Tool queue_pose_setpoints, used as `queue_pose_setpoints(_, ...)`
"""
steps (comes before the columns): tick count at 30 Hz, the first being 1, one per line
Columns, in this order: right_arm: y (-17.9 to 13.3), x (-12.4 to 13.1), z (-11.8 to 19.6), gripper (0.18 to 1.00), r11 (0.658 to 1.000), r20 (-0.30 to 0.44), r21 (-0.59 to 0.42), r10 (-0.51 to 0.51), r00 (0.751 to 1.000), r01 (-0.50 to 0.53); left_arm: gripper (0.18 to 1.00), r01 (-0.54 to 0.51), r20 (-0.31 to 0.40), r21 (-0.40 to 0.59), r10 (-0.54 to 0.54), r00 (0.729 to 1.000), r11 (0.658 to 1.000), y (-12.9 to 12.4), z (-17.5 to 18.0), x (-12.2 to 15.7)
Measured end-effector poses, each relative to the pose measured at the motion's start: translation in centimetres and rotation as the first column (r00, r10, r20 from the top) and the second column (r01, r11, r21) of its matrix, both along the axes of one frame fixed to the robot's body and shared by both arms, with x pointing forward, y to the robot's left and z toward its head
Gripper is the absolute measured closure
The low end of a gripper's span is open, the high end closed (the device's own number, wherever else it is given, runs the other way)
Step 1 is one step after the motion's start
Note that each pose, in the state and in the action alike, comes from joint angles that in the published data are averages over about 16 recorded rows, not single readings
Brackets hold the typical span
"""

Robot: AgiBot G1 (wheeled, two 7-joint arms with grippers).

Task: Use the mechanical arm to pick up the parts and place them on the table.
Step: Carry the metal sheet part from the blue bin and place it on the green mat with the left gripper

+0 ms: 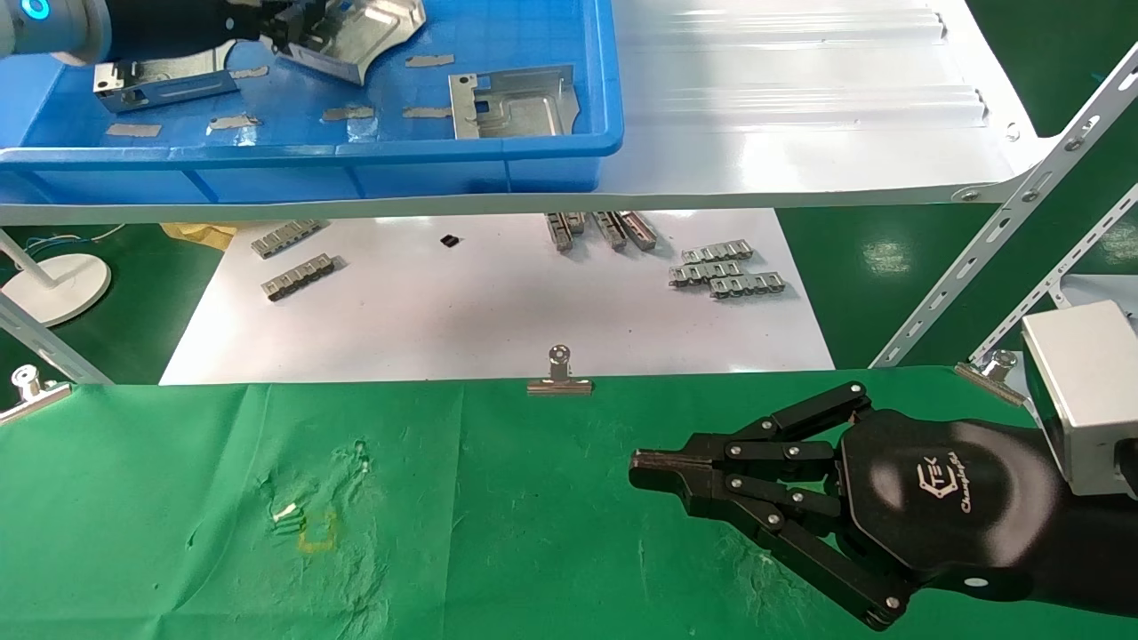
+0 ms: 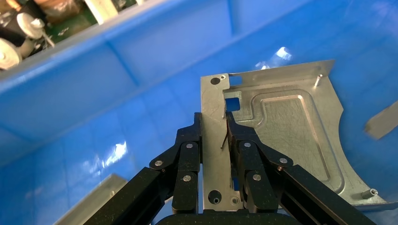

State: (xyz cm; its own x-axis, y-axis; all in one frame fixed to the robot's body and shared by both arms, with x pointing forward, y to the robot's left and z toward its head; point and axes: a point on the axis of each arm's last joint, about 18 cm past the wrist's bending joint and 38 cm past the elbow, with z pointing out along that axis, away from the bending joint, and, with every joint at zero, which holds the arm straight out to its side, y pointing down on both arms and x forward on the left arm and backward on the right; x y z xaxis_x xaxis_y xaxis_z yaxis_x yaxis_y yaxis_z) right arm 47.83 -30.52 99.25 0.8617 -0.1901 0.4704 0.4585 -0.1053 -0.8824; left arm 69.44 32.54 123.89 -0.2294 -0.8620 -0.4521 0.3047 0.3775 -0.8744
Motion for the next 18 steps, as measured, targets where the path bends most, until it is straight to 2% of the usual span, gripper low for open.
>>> queue_pose_setpoints(5, 0.0, 0.0, 0.0, 0.976, 1.000, 0.000, 0.000, 0.000, 1.000, 0.000, 0.910, 0.087, 0.015, 0.048, -0.088, 0.996, 0.995, 0.1, 0.4, -1.7)
queue_pose_setpoints(9, 0.0, 0.0, 0.0, 0.957, 1.000, 0.000, 0.000, 0.000, 1.000, 0.000, 0.914, 0.195, 0.022, 0.127, -0.199, 0.980, 0.973, 0.1, 0.0, -3.8)
queue_pose_setpoints(12, 0.0, 0.0, 0.0, 0.936, 1.000, 0.000, 0.000, 0.000, 1.000, 0.000, 0.915, 0.288, 0.022, 0.201, -0.298, 0.954, 0.936, 0.1, -0.8, -5.8)
queue_pose_setpoints(18, 0.0, 0.0, 0.0, 0.866, 1.000, 0.000, 0.000, 0.000, 1.000, 0.000, 0.915, 0.423, 0.040, 0.338, -0.461, 0.886, 0.841, 0.9, -2.5, -9.7)
